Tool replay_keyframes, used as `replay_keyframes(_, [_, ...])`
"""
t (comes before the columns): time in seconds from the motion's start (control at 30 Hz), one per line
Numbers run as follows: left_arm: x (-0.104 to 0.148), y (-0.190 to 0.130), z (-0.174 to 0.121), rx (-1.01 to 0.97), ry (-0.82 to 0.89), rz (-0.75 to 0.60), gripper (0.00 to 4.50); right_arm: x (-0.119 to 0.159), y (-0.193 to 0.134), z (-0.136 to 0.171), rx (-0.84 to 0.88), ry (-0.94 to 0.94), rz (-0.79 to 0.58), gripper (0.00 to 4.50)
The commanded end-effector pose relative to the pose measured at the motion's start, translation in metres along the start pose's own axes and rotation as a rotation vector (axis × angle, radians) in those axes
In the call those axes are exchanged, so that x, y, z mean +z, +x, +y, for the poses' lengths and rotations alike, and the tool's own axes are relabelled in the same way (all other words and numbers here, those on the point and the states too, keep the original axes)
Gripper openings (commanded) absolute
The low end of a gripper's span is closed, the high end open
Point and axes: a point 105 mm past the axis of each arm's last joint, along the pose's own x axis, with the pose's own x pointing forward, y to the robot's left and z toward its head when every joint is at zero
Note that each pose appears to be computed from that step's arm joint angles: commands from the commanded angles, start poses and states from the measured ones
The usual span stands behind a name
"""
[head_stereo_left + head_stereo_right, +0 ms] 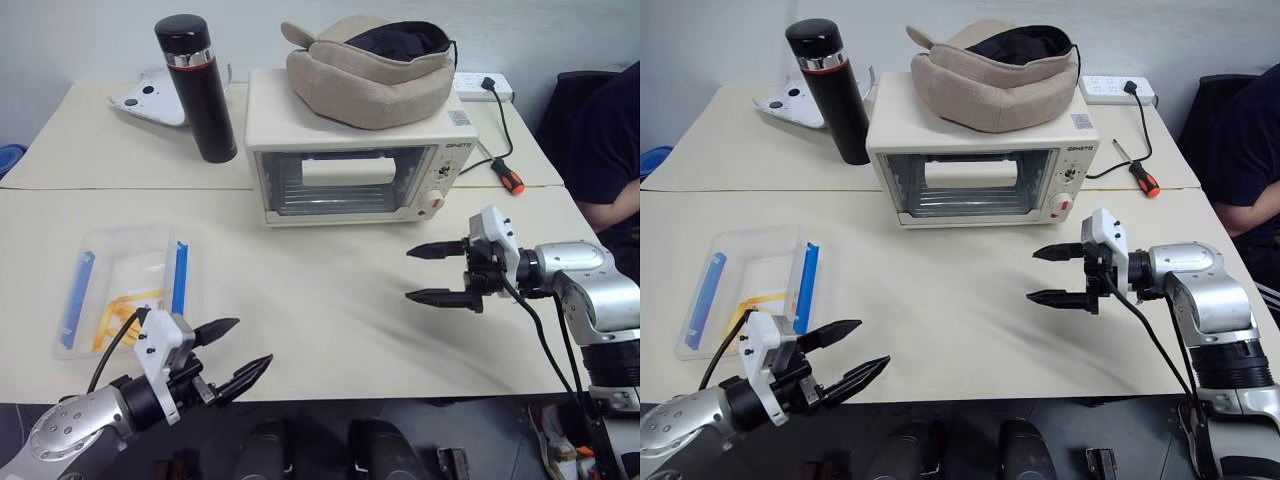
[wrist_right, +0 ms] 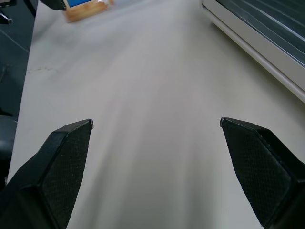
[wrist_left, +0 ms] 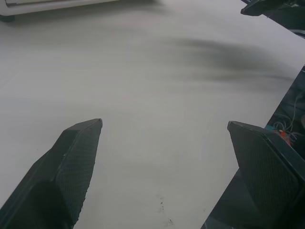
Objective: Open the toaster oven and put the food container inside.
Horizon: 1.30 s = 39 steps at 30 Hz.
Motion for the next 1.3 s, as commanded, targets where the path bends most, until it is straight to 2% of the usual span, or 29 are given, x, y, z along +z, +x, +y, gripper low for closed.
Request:
replay_keyframes(0.03, [0.0,0.001,-0.005,-0.019,0.027,0.017,4.5,0.005,0.0,0.005,0.02,-0.029,0.001,4.47])
replay_keyframes(0.33, [0.004,0.007,0.011,0.051,0.039,-0.01,4.5,0.002,0.002,0.004,0.007,-0.005,0.005,4.47])
replay_keyframes(0.5, [0.011,0.008,0.009,0.032,0.053,-0.029,4.5,0.004,0.007,-0.001,-0.02,-0.019,-0.007,4.47])
replay_keyframes(0.67, [0.033,0.006,-0.002,-0.06,0.034,-0.1,4.5,0.017,0.016,-0.012,-0.05,-0.021,-0.07,4.47])
replay_keyframes(0.8, [0.072,-0.004,-0.007,-0.135,0.072,-0.178,4.5,0.041,0.034,-0.034,-0.088,-0.009,-0.169,4.47])
replay_keyframes(0.97, [0.106,-0.015,-0.006,-0.169,0.141,-0.191,4.5,0.056,0.047,-0.061,-0.135,0.003,-0.212,4.47])
replay_keyframes(1.13, [0.121,-0.02,-0.002,-0.151,0.195,-0.179,4.5,0.068,0.049,-0.082,-0.195,0.012,-0.253,4.47])
replay_keyframes(1.3, [0.118,-0.021,0.006,-0.108,0.192,-0.161,4.5,0.091,0.045,-0.065,-0.084,-0.033,-0.328,4.47])
